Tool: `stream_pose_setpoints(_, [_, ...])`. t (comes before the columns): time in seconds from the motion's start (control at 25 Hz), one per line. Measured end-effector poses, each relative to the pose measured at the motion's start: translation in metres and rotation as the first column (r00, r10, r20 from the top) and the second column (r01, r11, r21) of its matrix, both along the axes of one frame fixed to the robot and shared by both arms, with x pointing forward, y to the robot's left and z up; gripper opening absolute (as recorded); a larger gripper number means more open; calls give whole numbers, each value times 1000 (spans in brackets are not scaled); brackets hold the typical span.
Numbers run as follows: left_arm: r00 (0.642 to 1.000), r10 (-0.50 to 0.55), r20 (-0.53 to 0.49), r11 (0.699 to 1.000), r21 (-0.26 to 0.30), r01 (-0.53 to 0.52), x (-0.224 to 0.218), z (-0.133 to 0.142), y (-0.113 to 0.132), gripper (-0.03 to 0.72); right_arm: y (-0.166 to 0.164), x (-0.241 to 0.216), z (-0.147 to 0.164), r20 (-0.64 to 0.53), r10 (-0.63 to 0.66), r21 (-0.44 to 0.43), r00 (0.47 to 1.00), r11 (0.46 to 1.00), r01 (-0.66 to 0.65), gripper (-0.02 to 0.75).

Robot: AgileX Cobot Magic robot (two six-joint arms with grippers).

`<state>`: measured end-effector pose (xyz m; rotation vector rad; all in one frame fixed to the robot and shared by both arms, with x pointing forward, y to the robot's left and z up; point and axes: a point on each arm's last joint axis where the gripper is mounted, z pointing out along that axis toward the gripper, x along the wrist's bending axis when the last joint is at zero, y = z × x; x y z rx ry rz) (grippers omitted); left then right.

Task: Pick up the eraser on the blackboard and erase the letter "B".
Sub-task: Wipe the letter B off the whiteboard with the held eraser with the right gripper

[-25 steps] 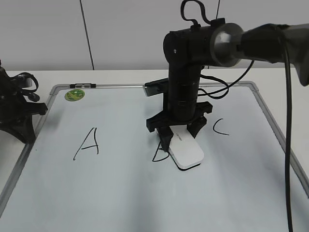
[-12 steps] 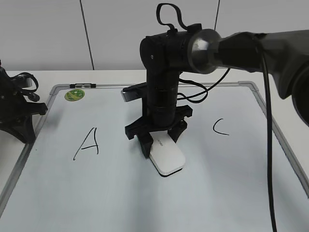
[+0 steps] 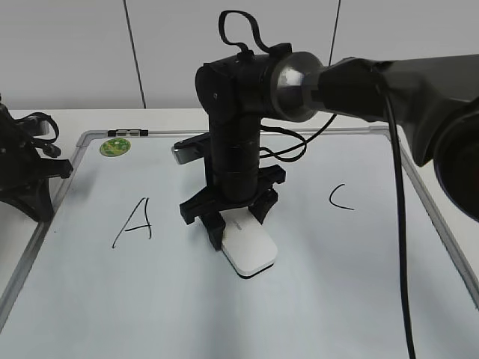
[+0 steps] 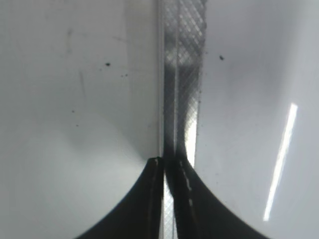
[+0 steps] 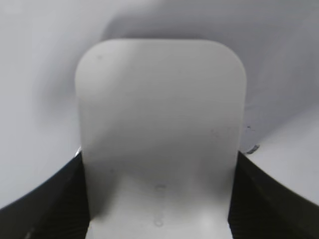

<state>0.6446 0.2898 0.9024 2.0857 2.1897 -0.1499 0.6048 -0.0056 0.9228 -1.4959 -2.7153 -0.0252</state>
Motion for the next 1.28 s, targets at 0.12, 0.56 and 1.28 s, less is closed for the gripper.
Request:
stream_pose_setpoints(0.12, [1000,0,2,1000,0,0,0,0,0,43,0,0,0,8,-6,-8,1000,1000,6,518])
stream_pose_setpoints(0.56, [1000,-2,2,1000,3,2,0,0,0,43,-3,3,0,4,-23,0,1000,1000,23,518])
stream_pose_setpoints(1.28, [1000,-2,3,1000,3,2,0,0,0,43,-38,26,1,10,-113,4,993,994,113,518])
